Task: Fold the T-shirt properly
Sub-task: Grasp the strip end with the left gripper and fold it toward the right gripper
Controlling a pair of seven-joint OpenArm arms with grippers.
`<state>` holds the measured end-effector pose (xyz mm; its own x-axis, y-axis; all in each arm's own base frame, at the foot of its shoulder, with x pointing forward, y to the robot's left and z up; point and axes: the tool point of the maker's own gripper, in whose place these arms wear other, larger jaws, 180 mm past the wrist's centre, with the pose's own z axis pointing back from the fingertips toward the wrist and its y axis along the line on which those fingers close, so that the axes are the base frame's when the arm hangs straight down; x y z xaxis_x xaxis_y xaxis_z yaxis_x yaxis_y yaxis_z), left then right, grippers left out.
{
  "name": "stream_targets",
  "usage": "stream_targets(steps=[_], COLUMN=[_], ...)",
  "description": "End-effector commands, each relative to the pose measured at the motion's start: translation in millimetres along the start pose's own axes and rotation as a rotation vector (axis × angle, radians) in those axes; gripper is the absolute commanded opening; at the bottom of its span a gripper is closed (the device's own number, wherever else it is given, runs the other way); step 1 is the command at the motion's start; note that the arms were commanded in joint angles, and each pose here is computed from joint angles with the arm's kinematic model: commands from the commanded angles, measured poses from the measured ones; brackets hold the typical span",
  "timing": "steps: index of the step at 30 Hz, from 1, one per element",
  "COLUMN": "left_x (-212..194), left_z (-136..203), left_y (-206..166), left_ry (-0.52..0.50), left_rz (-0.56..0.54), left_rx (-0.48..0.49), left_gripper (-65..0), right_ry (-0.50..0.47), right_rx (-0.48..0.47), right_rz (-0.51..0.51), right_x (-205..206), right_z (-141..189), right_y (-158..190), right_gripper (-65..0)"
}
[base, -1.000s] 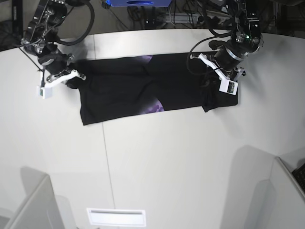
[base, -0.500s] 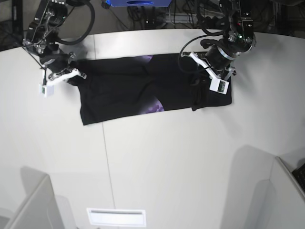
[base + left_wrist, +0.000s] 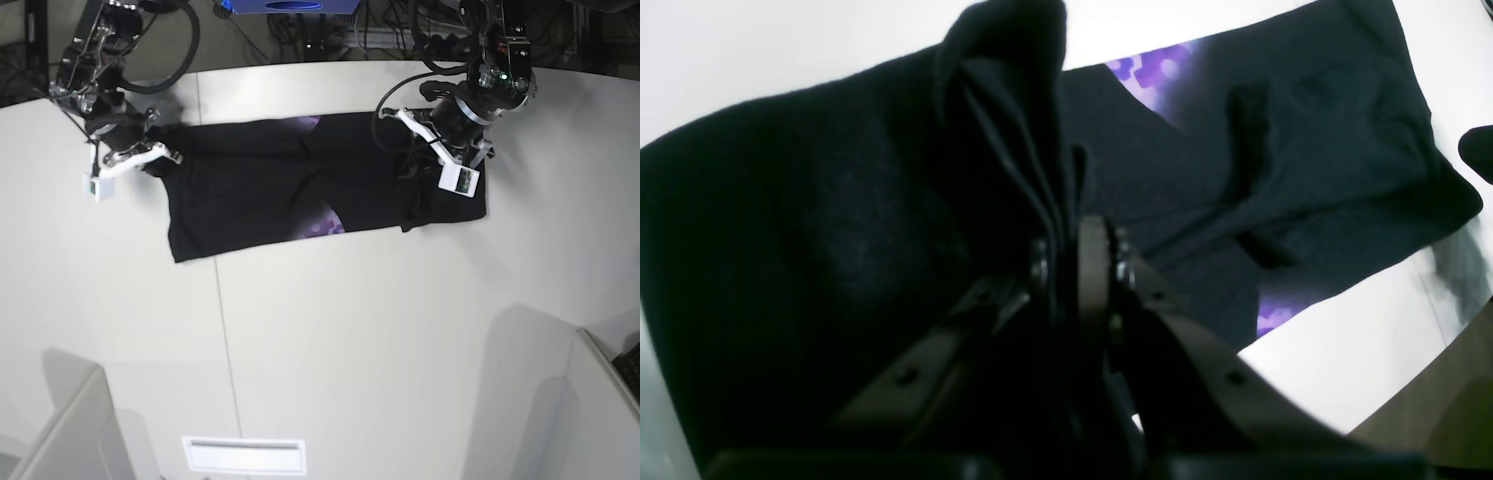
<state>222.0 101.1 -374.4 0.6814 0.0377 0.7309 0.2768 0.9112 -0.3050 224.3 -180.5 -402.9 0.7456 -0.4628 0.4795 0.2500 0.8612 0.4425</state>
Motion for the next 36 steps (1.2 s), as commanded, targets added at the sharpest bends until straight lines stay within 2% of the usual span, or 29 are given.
stream_targets(steps=[1, 7, 11, 23, 28, 36], left_x=[11.0, 14.7, 13.7, 21.0, 7.5, 5.2], left_z=[1.5, -6.0, -11.4, -14.3, -14.9, -18.0], left_y=[-3.2, -18.1, -13.1, -12.8, -14.4, -16.5], left_ry=[-0.041, -0.043, -0.041, -0.054, 0.021, 0.022], left_rz=[-0.006, -0.022, 0.031, 0.025, 0.029, 0.049], left_rx=[-0.014, -0.055, -0.024, -0.026, -0.030, -0.032], left_gripper=[-65.0, -65.0, -65.0, -65.0, -65.0, -65.0], right_ry=[-0.043, -0.044, -0.045, -0.049, -0.057, -0.056], right_rx=[0.013, 0.013, 0.015, 0.015, 0.019, 0.019], right_rz=[0.013, 0.014, 0.014, 0.014, 0.015, 0.015], right_x=[12.5, 12.9, 13.3, 14.7, 18.5, 18.1], right_z=[3.1, 3.4, 3.6, 3.6, 3.0, 2.8], right_y=[3.5, 3.8, 4.3, 4.4, 6.3, 6.0], right_gripper=[-65.0, -65.0, -65.0, -65.0, -65.0, -65.0])
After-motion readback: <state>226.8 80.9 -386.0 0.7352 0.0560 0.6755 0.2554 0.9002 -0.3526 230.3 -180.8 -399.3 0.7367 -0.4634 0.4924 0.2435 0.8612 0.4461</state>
